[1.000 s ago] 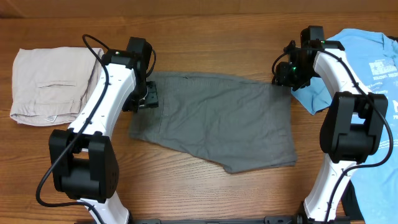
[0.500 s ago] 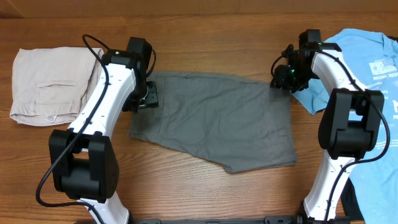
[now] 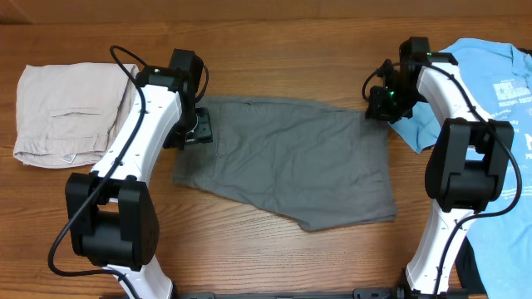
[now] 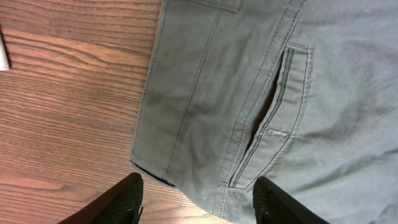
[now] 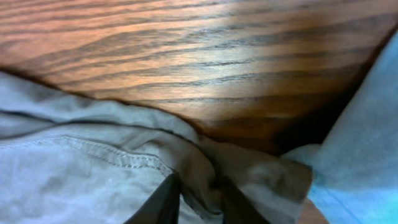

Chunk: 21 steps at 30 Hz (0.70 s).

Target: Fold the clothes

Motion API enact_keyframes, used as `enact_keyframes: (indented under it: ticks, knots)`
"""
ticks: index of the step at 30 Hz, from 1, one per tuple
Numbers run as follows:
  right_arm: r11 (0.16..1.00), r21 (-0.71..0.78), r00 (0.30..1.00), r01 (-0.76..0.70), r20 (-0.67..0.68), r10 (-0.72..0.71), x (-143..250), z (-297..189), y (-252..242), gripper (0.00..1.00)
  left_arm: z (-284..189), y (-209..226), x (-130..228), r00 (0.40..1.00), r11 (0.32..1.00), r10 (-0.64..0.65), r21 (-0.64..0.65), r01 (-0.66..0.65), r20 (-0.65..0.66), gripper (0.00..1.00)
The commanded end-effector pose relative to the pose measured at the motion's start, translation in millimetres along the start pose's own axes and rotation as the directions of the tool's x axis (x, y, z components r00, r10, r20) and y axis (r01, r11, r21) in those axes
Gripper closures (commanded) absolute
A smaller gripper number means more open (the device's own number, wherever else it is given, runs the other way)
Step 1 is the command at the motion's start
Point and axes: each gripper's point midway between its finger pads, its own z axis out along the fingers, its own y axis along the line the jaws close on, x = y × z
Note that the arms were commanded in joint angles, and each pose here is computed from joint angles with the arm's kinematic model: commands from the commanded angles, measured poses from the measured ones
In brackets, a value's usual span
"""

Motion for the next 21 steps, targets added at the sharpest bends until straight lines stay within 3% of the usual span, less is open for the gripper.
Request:
enact_keyframes:
  ticks: [1,6,10,14,17,21]
  knots:
    - [1.000,-0.016,1.000,0.016,0.027,-0.016,-12.0,-10.7,8.8,0.85,3.4,5.8,1.1,1.000,1.000,-0.008,-0.020,0.008,-0.005,0.40]
    - [1.000,-0.017,1.000,-0.003,-0.011,0.003,-3.8,-15.4,10.2,0.96,3.4,5.8,1.1,1.000,1.000,-0.008,-0.020,0.008,-0.005,0.40]
    - [1.000,-0.016,0.998,-0.026,-0.066,0.024,9.6,-15.3,11.6,0.96,3.5,5.9,-0.8,1.000,1.000,-0.014,-0.018,0.014,0.001,0.39]
    - [0.997,-0.011,0.991,-0.079,-0.106,0.078,19.5,-15.7,13.6,0.96,3.8,10.7,-8.6,0.999,0.999,-0.042,-0.010,0.042,0.023,0.30]
    - [0.997,-0.010,0.990,-0.080,-0.121,0.078,23.2,-15.4,16.0,0.96,4.3,18.5,-20.2,0.998,1.000,-0.019,0.007,0.019,0.053,0.37]
    - [0.998,-0.010,0.990,-0.067,-0.125,0.065,23.8,-13.9,21.5,0.96,4.5,22.2,-37.0,0.996,0.990,0.030,0.132,-0.042,0.087,0.29]
